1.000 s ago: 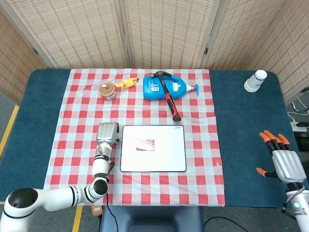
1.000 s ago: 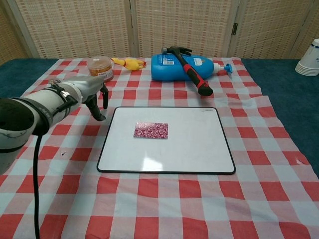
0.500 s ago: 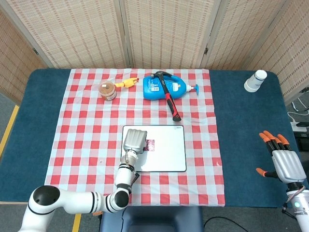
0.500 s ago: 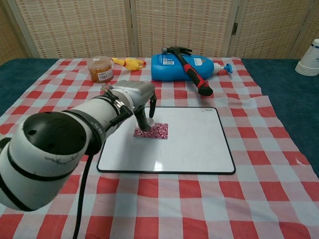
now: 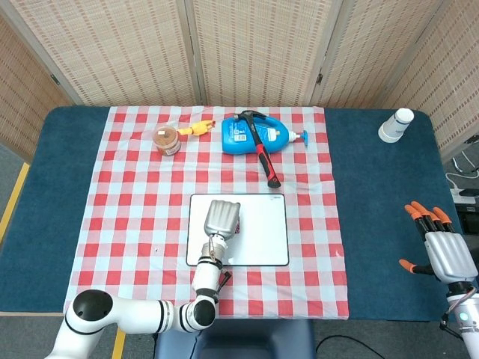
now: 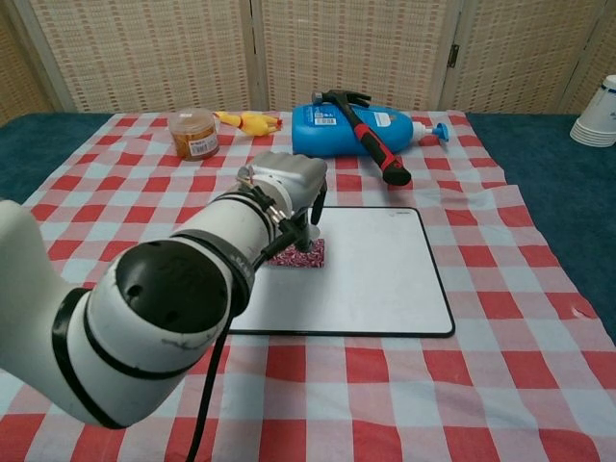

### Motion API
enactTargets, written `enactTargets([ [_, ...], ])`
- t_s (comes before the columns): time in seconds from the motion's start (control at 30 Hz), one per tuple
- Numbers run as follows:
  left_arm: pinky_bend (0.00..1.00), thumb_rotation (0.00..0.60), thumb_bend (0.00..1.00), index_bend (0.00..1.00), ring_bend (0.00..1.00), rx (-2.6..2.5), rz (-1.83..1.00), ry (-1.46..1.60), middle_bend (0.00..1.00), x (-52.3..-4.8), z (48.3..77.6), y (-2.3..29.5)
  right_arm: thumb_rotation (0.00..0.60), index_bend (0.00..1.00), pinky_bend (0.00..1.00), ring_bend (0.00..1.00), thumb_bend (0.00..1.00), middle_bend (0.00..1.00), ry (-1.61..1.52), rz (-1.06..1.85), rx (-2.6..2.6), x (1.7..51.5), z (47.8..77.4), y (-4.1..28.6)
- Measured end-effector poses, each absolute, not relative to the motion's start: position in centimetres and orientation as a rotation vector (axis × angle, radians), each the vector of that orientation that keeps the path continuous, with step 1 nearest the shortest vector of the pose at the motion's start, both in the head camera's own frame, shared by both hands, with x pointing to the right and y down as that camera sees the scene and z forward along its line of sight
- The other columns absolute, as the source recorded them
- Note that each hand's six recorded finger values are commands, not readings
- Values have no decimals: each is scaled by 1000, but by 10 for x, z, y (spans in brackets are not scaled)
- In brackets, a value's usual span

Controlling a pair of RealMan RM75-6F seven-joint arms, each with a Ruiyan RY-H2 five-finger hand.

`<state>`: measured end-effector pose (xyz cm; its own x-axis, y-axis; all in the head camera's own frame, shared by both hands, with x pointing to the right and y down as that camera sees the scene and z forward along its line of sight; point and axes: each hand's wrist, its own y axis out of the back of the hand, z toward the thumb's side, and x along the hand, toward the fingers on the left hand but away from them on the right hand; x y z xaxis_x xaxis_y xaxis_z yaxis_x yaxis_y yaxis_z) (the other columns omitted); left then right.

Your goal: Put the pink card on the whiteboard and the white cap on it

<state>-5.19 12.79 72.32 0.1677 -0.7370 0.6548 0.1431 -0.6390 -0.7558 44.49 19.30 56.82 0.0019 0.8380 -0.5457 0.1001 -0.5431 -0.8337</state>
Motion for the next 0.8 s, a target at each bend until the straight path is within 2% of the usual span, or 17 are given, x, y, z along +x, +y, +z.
enactTargets([
  [0.2, 1000, 600, 302, 521, 1000, -1729, -1589, 565, 1000, -58, 734, 132, 600, 0, 0, 0, 40, 0, -972, 1598, -1689, 445, 569, 193],
  [0.8, 1000, 600, 288, 492, 1000, -1732, -1628, 592, 1000, -72, 744, 127, 600, 0, 0, 0, 40, 0, -965, 1609, -1687, 445, 572, 192],
])
